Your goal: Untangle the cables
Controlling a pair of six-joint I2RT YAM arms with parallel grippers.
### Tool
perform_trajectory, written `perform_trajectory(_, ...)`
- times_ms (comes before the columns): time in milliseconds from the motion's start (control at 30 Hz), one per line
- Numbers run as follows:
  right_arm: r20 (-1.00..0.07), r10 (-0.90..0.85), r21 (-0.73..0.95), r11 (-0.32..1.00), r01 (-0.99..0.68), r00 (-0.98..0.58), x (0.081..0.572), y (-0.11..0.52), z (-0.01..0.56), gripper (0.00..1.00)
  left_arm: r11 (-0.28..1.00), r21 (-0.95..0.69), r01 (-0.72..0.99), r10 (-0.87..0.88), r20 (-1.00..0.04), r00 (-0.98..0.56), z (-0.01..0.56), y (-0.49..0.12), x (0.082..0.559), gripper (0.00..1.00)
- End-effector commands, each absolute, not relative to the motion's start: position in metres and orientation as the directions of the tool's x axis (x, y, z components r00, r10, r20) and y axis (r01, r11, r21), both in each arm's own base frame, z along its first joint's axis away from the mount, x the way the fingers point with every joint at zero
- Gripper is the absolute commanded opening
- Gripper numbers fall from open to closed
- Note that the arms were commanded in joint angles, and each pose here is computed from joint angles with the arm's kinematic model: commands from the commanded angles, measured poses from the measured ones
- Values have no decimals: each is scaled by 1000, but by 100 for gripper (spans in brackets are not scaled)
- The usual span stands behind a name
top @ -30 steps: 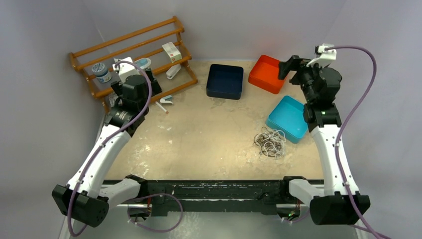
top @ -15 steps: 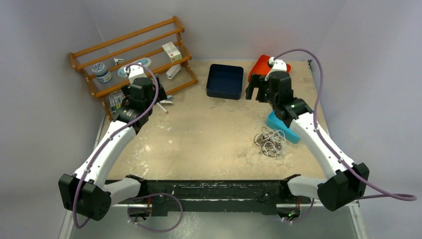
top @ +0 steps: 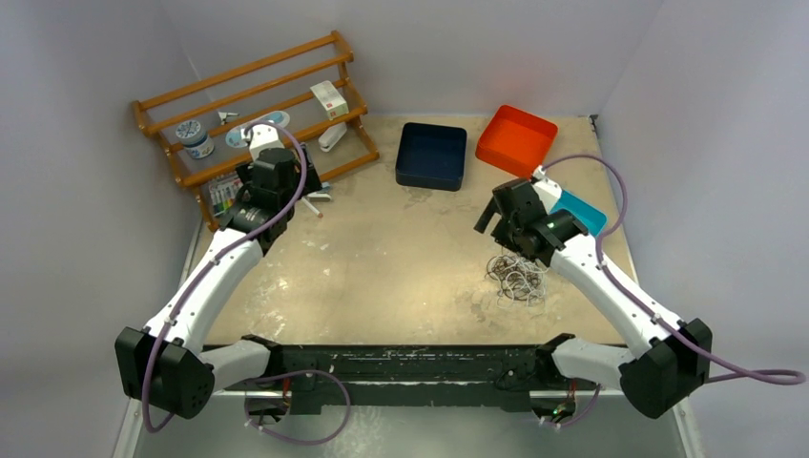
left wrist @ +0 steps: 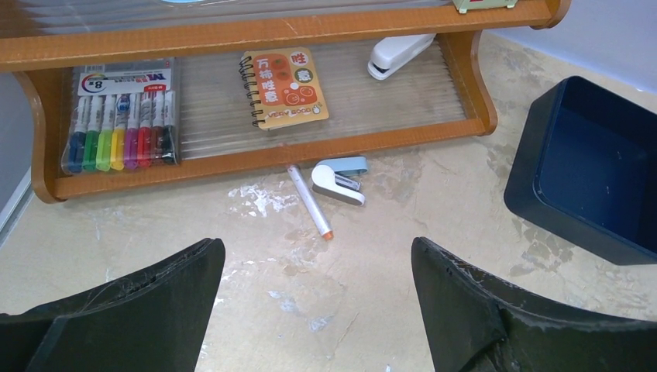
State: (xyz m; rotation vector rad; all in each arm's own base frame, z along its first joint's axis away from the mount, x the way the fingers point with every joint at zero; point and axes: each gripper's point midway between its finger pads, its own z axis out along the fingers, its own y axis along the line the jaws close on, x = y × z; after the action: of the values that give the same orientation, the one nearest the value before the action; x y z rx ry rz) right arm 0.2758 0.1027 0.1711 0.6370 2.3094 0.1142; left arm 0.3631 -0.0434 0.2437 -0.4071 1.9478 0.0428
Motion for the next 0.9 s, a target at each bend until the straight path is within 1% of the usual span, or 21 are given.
perform_trajectory(0,-551,563,188,803,566,-616,249,87,141,99,937,-196,-290,-286,-907,-311,253,-46,369,90)
perform_trajectory(133,-573,546,124,795,594,-611,256,72,132,99,938,-194,-286,-285,-904,-318,251,-47,370,90)
perform_trajectory(200,-571,549,88,780,620,-610,260,58,123,99,939,-193,-283,-283,-902,-325,249,-48,371,90)
perform_trajectory(333,-554,571,77,759,646,-606,260,35,101,99,940,-189,-284,-281,-902,-328,247,-48,370,90)
perform_trajectory(567,-499,577,69,770,634,-647,250,37,63,99,939,-190,-285,-283,-899,-333,245,-48,371,90)
perform_trajectory(667,-482,575,92,783,615,-661,251,43,50,99,939,-189,-287,-283,-899,-334,245,-47,371,90)
perform_trajectory(800,-468,559,112,806,581,-685,255,50,38,94,938,-189,-290,-284,-900,-332,245,-46,370,89)
perform_trajectory(867,-488,527,130,832,539,-696,264,54,40,87,938,-191,-288,-285,-900,-330,246,-47,370,89)
